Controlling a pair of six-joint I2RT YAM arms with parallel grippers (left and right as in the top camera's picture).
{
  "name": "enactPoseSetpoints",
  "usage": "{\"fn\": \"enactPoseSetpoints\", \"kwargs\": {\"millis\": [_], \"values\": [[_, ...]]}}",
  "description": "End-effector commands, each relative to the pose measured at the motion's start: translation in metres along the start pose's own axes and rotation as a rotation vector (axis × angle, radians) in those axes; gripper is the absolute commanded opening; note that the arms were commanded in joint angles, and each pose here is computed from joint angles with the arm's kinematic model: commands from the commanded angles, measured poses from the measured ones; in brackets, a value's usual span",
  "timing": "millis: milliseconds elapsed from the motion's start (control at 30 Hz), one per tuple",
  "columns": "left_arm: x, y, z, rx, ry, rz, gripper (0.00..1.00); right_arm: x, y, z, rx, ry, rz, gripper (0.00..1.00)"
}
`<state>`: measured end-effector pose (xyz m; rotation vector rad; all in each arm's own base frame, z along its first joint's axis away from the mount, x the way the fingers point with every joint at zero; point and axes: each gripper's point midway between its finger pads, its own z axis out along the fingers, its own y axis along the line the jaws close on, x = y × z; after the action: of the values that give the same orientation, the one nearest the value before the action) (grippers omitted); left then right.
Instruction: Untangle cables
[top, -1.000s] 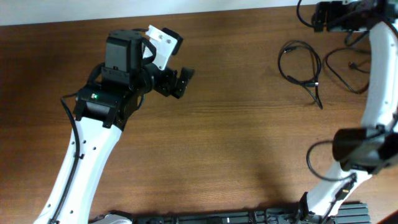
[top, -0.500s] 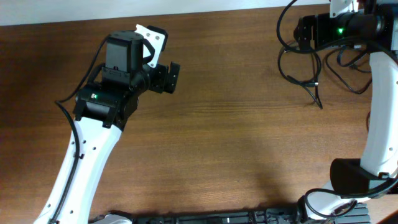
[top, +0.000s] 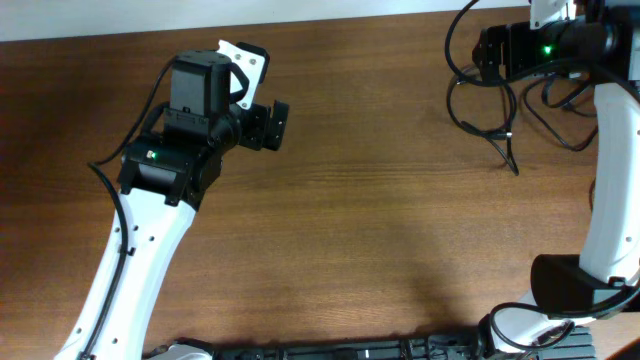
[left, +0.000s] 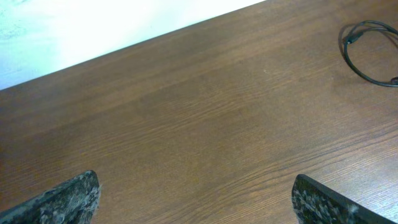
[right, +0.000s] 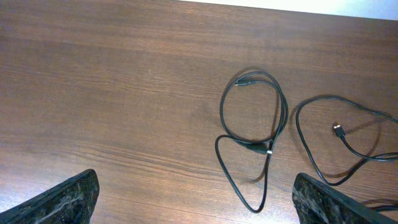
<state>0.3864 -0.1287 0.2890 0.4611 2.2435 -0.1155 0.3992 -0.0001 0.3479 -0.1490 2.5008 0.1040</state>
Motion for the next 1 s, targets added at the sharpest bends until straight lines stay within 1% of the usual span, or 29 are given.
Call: {"fn": "enactPoseSetpoints", "kwargs": {"millis": [0,200,267,433,567,667,800,967], "values": [[-0.01,0.002,-0.013,-0.013,-0.039,-0.016,0.99,-0.001,0.003,-0.001,-0.008,-0.004,-0.003,0.99],[-0.004,0.002,-0.013,-0.011,-0.015,-0.015,0.99,-0.001,0.003,-0.001,-0.008,-0.005,-0.002,0.99],[0.009,0.004,-0.014,-0.025,0.039,-0.015,0.99,-0.001,0.003,-0.001,-0.008,-0.005,-0.002,0.99],[0.058,0.003,-0.014,-0.028,0.224,-0.009,0.99,-0.001,0.003,-0.001,-0.008,-0.005,-0.002,0.99],[0.094,0.003,-0.013,-0.026,0.287,-0.014,0.99,-0.001,0.003,-0.001,-0.008,-0.005,-0.003,0.99],[0.116,0.0,-0.007,-0.02,0.264,-0.021,0.99,-0.001,0.003,-0.001,-0.008,-0.005,-0.002,0.99],[0.143,-0.011,-0.004,0.021,0.137,-0.032,0.99,-0.001,0.003,-0.001,-0.008,-0.005,-0.002,0.99],[0.156,-0.012,-0.004,0.008,-0.072,-0.133,0.99,-0.001,0.003,-0.001,-0.008,-0.005,-0.002,0.99]]}}
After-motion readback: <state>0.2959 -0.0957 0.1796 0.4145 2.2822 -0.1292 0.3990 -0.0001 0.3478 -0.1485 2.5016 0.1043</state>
